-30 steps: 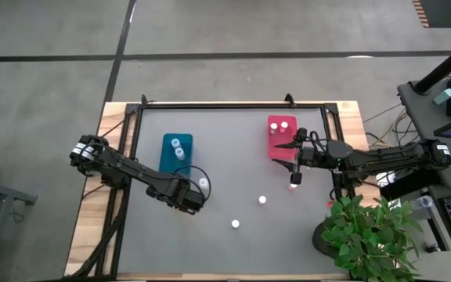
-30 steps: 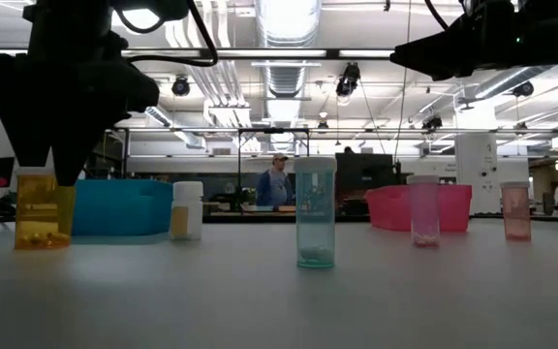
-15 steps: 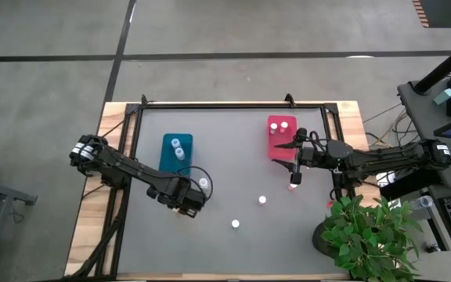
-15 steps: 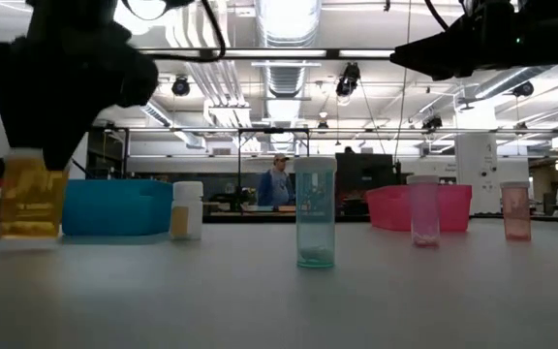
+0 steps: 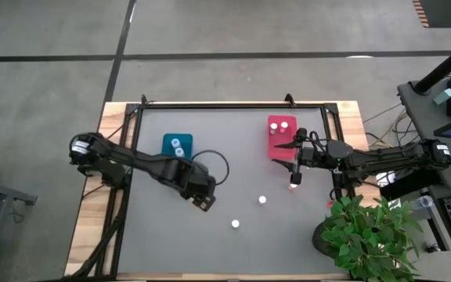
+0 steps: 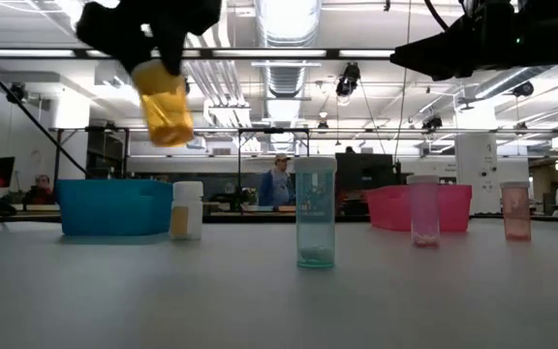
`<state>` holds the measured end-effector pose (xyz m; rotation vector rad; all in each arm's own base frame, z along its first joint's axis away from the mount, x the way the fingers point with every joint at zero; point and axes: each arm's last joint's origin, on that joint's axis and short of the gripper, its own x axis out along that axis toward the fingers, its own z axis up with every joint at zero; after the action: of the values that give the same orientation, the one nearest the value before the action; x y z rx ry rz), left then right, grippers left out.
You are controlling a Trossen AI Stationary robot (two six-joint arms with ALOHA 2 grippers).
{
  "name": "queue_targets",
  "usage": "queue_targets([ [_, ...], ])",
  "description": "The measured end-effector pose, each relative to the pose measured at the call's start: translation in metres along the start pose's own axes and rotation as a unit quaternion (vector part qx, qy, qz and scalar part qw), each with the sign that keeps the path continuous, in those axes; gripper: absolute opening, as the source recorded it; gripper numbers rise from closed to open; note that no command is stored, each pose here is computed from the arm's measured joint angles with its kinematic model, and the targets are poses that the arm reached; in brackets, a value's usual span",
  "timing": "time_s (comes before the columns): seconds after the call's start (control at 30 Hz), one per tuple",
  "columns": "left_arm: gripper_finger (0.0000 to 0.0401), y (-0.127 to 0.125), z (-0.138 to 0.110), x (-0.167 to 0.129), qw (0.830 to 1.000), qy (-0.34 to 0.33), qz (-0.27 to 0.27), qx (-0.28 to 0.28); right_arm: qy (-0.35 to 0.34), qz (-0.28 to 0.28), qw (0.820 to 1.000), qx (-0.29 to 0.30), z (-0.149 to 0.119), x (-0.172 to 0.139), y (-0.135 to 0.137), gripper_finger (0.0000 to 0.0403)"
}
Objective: Pick and place medicine bottles into bin by pill shape (circle, oval)
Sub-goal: Put the orange capsule bottle into the blue bin
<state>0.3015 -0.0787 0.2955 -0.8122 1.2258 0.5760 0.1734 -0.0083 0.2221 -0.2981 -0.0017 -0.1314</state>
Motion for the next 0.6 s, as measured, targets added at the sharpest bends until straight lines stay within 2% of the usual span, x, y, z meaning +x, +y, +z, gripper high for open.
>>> queue_targets([
  [0.13,0.0195,0.011,0.014,-0.011,0.998,-0.035,0.049,0.002,0.001,0.0,1.0,0.0,0.0,0.0,0.0,0.0201],
  [0.3,0.0195,0.039,0.02,-0.014,0.983,-0.031,0.18,0.0,0.005,0.002,1.0,-0.001,-0.001,0.0,0.0,0.0201],
  [0.37,0.0195,0.047,0.023,-0.014,0.977,-0.034,0.212,-0.001,0.008,0.002,1.0,-0.001,-0.002,0.0,0.001,0.0201],
  [0.6,0.0195,0.067,0.034,-0.013,0.976,-0.043,0.214,0.001,0.009,-0.001,1.0,-0.004,-0.002,0.0,0.0,0.0201],
])
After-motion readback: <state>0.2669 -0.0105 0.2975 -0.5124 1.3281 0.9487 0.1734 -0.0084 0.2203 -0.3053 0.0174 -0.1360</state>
